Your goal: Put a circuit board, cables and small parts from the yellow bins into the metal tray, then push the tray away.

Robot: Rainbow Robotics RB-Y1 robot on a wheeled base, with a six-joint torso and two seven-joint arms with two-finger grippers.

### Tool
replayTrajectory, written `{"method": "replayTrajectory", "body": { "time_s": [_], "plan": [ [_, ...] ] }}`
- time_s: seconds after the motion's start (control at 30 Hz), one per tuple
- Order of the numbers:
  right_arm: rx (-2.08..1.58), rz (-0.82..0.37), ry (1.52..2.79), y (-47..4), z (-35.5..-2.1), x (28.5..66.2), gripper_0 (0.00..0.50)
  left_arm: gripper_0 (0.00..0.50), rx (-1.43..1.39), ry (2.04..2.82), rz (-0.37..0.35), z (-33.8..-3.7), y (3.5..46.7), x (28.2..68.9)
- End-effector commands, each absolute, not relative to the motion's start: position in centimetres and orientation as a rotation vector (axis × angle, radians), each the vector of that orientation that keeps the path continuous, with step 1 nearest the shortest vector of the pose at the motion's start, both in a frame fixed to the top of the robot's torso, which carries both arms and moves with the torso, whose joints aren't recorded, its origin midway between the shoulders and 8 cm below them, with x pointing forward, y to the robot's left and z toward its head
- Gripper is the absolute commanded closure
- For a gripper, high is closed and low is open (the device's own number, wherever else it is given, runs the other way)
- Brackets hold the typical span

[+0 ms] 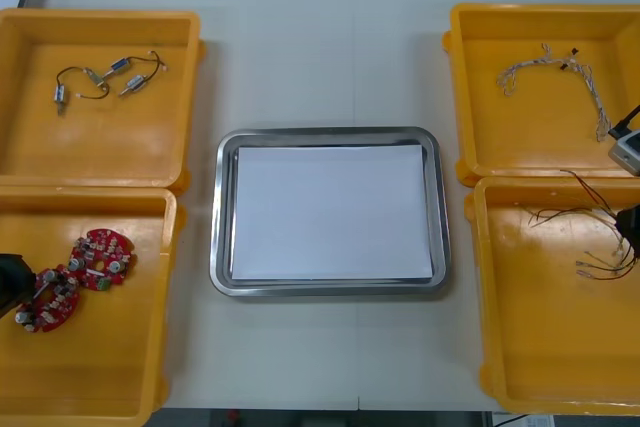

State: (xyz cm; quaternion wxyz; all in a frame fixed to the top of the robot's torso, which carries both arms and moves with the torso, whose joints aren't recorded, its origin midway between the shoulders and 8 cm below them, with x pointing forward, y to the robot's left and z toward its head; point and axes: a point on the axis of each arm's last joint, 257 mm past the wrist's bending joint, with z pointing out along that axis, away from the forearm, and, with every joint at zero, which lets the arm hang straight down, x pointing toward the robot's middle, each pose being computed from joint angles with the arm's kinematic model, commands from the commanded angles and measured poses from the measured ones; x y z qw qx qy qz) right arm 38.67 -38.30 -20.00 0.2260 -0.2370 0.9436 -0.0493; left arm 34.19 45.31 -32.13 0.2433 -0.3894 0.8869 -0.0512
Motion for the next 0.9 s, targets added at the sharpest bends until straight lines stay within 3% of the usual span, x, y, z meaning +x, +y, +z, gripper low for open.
{"method": "replayTrajectory", "body": {
  "time_s": [0.03, 0.37, 0.7, 0.9],
  "plan": [
    [-0.676, -0.093, 2.520, -36.8, -17.3, 39.4, 0.500, 0.500, -1.068, 2.405, -0.167, -32.0, 44.4, 35.2],
    [-0.884, -0.087, 2.414, -33.8, -14.5, 38.8, 0.500, 0.500, -1.061, 2.394, -0.150, -31.1, 45.1, 35.3],
    [-0.968, -0.205, 2.365, -34.2, -12.5, 38.4, 0.500, 0.500, -1.006, 2.428, -0.054, -26.0, 46.3, 33.4],
    [-1.063, -0.248, 2.339, -33.1, -12.2, 38.3, 0.500, 0.500, -0.898, 2.428, -0.038, -22.0, 45.4, 33.7]
  ]
}}
